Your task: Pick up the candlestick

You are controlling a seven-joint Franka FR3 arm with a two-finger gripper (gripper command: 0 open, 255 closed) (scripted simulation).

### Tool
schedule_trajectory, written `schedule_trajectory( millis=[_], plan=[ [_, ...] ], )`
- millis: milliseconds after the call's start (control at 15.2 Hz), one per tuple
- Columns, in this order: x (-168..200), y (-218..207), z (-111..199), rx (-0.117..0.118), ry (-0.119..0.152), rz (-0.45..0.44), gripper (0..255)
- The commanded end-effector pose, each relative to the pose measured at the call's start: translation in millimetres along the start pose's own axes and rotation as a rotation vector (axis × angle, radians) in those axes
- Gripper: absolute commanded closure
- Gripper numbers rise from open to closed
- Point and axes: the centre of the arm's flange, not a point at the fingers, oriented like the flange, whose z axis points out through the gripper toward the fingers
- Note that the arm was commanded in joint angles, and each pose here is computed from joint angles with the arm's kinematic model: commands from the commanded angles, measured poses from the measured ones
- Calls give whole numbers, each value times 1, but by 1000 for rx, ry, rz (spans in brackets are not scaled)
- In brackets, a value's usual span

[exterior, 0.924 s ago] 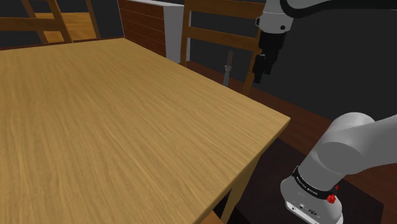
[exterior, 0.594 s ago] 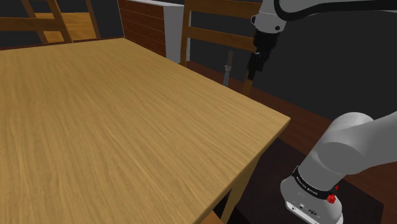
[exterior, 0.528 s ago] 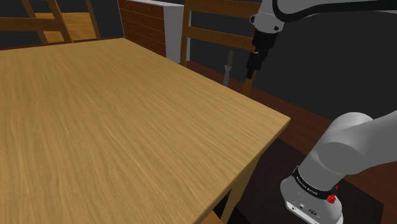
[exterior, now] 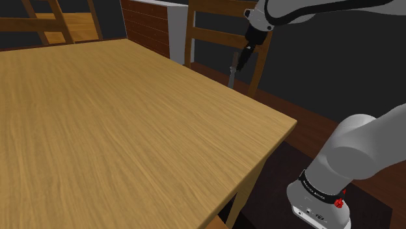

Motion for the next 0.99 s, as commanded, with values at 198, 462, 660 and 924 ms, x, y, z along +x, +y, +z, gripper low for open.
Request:
schedule_trajectory(
  millis=[198,462,660,924],
  plan=[
    [10,11,19,-6,53,-42,0],
    [5,8,40,-6,53,-42,0],
    [4,8,42,-6,53,-42,255],
    [4,8,42,-6,53,-42,255]
  ],
)
